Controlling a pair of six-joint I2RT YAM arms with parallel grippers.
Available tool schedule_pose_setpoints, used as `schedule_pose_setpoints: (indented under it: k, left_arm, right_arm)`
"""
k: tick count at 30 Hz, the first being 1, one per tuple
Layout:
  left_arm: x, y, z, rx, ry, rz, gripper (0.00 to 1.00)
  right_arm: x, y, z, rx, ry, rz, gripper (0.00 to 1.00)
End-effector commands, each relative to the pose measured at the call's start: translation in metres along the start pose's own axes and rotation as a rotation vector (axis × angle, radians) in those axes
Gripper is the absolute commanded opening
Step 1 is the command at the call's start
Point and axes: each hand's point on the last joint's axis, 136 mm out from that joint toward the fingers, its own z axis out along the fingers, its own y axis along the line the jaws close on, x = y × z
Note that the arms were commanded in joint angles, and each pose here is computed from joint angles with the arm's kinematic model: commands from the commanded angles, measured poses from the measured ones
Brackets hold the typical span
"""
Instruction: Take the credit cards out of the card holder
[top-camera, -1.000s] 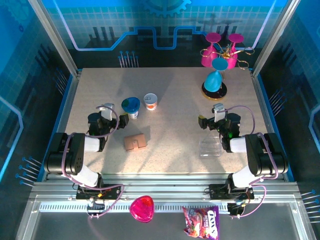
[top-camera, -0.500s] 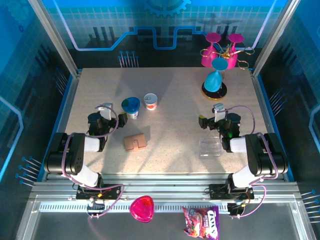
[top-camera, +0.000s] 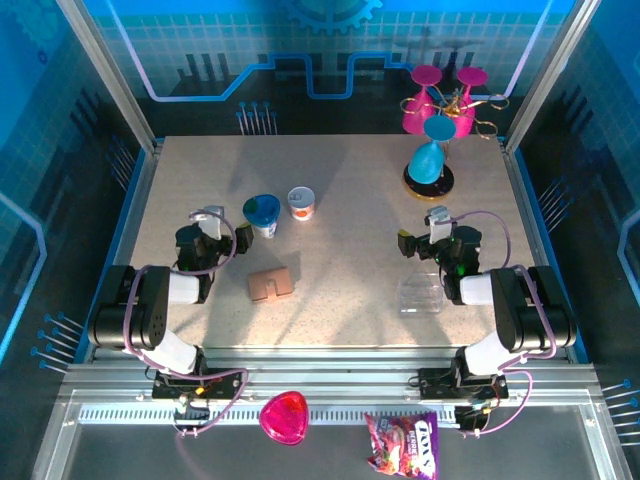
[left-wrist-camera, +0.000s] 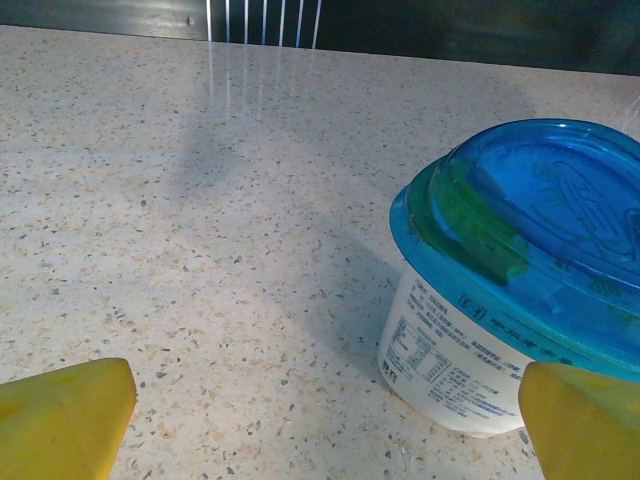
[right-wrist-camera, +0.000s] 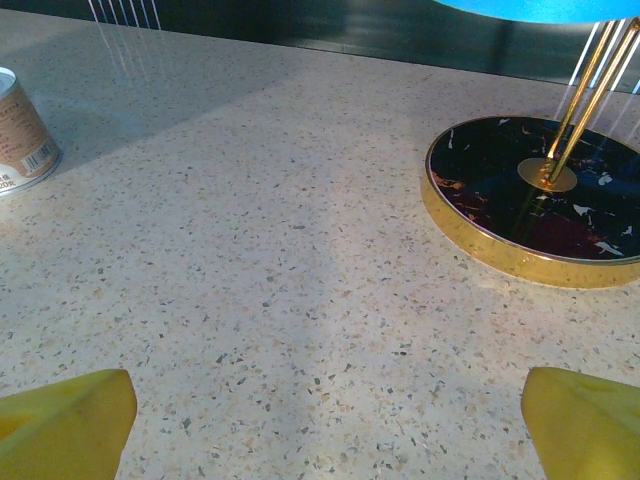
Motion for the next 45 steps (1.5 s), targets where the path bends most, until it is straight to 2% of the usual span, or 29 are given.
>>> schedule_pose_setpoints:
  k: [1, 9, 17, 25, 34, 39, 45]
  left_arm:
    - [-0.008, 0.002, -0.001, -0.008, -0.035, -0.004, 0.99]
    - [-0.024, 0.005, -0.010, -0.043, -0.039, -0.014, 0.99]
    - [-0.045, 0.018, -0.028, -0.152, -0.040, -0.078, 0.99]
    - [-0.072, 0.012, -0.052, -0.169, -0.029, -0.201, 0.99]
    - [-0.076, -0.013, -0.078, -0.095, 0.107, -0.344, 0.99]
    - [-0.084, -0.029, -0.087, -0.038, 0.203, -0.362, 0.99]
    - [-0.095, -0.049, -0.094, 0.055, 0.285, -0.317, 0.99]
  right_arm:
    - [-0.009, -0.007, 0.002, 0.023, -0.027, -0.005, 1.00]
    - [-0.022, -0.004, -0.002, 0.020, -0.019, -0.018, 1.00]
    - [-0.030, -0.003, -0.011, 0.034, 0.019, 0.010, 1.00]
    - [-0.028, -0.003, -0.029, 0.070, 0.164, 0.098, 1.00]
    - [-0.016, 0.008, -0.063, 0.090, 0.367, 0.349, 0.96]
    - [-0.001, 0.011, -0.089, 0.143, 0.499, 0.436, 0.94]
    - [0.014, 0.017, -0.120, 0.205, 0.620, 0.545, 0.86]
